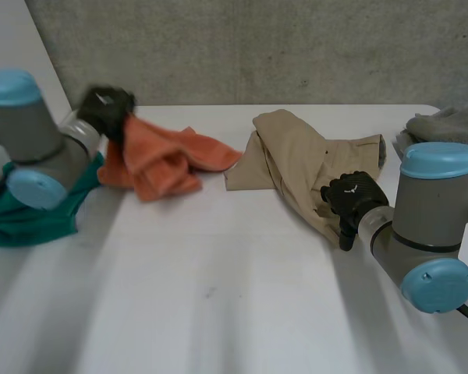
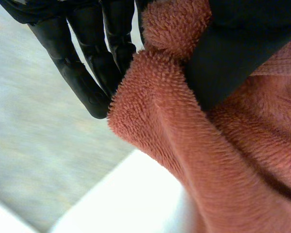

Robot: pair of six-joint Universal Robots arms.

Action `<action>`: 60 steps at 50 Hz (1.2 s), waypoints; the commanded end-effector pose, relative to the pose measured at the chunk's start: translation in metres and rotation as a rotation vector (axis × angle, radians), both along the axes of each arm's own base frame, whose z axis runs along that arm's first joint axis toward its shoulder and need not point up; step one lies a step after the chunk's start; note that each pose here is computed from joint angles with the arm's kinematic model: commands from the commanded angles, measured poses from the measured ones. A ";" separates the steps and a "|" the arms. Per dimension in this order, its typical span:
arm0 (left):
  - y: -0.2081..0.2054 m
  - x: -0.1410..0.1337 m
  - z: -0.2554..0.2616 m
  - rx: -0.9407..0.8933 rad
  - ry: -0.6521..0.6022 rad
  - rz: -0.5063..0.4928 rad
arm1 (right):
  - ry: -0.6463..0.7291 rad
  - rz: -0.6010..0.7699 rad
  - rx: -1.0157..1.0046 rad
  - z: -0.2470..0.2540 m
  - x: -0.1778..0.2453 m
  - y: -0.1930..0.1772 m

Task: Fold the laundry.

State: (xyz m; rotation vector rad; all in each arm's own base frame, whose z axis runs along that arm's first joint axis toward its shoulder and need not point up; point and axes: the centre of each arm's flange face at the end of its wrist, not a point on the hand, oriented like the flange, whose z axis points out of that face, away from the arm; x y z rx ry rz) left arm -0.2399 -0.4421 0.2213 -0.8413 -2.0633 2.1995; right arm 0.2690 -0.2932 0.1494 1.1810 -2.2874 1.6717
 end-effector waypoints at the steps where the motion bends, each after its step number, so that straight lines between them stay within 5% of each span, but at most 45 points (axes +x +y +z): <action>1: -0.021 0.067 0.095 -0.271 0.150 0.177 | 0.002 0.011 -0.005 0.001 0.003 0.002; 10: -0.035 0.139 0.104 -0.290 0.137 0.361 | -0.003 0.012 -0.018 0.007 0.004 0.002; 23: -0.026 0.147 0.002 -0.038 0.026 0.411 | -0.024 -0.037 -0.026 0.021 0.000 -0.002; 32: 0.014 0.110 0.038 -0.084 0.135 0.306 | -0.173 -0.192 0.093 0.032 -0.004 0.007; 38: 0.055 0.067 0.033 0.004 0.196 0.120 | -0.307 -0.251 0.173 0.018 0.014 0.007; 49: 0.104 0.007 0.009 0.083 0.194 -0.092 | -0.253 -0.325 0.147 -0.006 0.026 -0.010; 54: 0.106 -0.015 0.008 0.041 0.197 -0.167 | -0.289 -0.276 0.105 0.013 0.025 -0.003; 60: 0.096 -0.053 0.007 -0.025 0.193 -0.279 | -0.295 -0.013 -0.007 0.067 0.028 0.029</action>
